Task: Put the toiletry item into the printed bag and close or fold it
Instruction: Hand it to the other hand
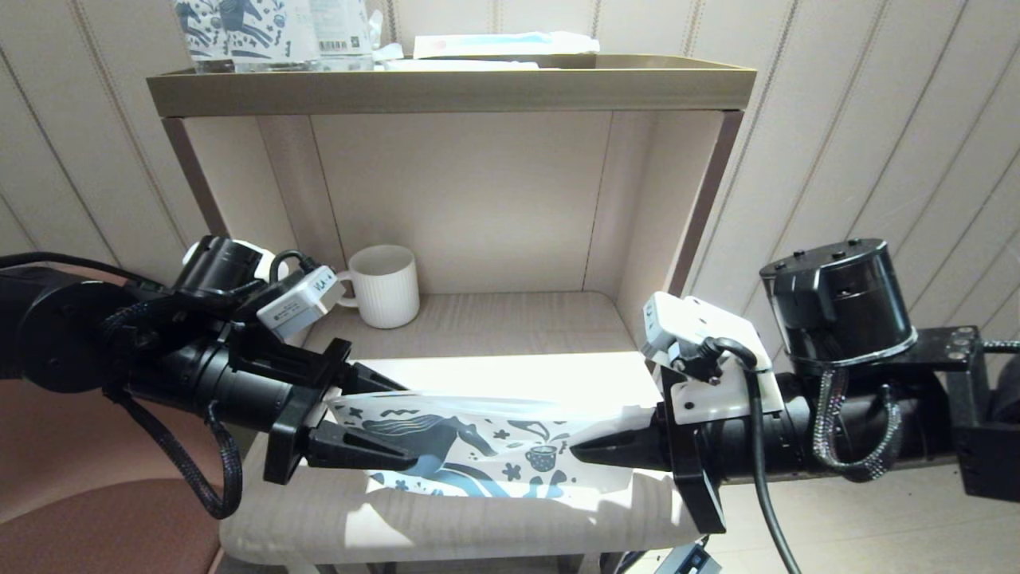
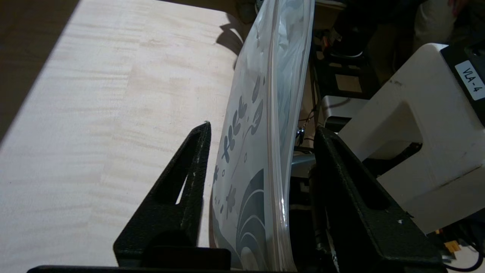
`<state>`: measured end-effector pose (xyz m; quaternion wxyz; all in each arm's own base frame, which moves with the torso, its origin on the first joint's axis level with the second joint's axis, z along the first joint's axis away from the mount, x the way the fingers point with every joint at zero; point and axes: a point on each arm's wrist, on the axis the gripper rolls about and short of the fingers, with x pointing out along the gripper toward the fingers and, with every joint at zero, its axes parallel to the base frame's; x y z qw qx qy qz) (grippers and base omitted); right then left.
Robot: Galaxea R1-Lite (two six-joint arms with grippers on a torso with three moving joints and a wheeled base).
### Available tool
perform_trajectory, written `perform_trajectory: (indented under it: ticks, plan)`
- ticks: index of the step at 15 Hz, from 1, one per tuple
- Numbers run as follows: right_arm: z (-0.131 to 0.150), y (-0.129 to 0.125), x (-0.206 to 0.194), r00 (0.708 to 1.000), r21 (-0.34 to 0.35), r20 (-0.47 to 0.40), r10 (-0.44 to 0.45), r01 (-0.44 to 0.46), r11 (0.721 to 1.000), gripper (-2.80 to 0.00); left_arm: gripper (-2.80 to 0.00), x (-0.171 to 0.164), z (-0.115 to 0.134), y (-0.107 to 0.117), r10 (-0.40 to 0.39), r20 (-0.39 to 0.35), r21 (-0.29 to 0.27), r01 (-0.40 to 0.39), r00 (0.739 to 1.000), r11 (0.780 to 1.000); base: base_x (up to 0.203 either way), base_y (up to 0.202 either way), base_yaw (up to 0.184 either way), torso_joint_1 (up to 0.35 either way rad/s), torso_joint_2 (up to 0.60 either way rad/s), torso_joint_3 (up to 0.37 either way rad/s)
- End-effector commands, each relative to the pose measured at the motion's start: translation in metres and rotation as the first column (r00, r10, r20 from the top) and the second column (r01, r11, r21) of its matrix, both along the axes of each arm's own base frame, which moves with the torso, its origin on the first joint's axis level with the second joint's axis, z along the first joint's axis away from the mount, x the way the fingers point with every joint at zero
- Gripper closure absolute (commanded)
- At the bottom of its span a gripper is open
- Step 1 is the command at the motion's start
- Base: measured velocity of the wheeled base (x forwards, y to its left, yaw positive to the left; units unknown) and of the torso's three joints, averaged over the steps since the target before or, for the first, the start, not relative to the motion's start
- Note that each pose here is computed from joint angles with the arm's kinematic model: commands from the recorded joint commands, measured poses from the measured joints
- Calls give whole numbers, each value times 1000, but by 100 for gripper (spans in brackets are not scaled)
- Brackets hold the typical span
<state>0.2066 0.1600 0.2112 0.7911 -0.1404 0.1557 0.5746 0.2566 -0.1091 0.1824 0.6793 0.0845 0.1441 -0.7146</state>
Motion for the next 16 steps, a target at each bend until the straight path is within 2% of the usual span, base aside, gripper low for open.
perform_trajectory:
  ticks: [1,5,8,10,12,13,14,16]
  plan:
    - [-1,0,-1,1000,-1,-1,3,-3,1000,0,-280,-1,3,0,-6,12,-9,6,1000,1000,0,0,0,0,0,0]
    - [4,-3,-4,1000,-5,18,-21,21,1000,0,-280,-9,21,3,9,72,-20,-7,997,1000,0,0,0,0,0,0]
    - [8,1,-11,993,-76,43,-106,109,991,0,-280,-20,36,8,70,150,22,-74,986,997,0,0,0,0,0,0]
    - [14,6,-18,993,-121,34,-109,112,986,0,-280,-24,43,10,82,161,19,-86,984,996,0,0,0,0,0,0]
    - [22,6,-22,992,-139,39,-120,125,982,0,-280,-25,54,10,114,138,7,-116,984,993,0,0,0,0,0,0]
    - [25,6,-23,991,-152,40,-131,136,979,0,-171,-27,58,11,145,137,13,-148,980,989,0,0,0,0,0,0]
    - [26,7,-26,991,-163,36,-127,131,978,0,0,-29,61,12,167,143,21,-172,976,985,0,0,0,0,0,0]
    - [25,11,-31,992,-183,38,-120,125,975,0,0,-29,60,12,170,142,24,-175,975,984,0,0,0,0,0,0]
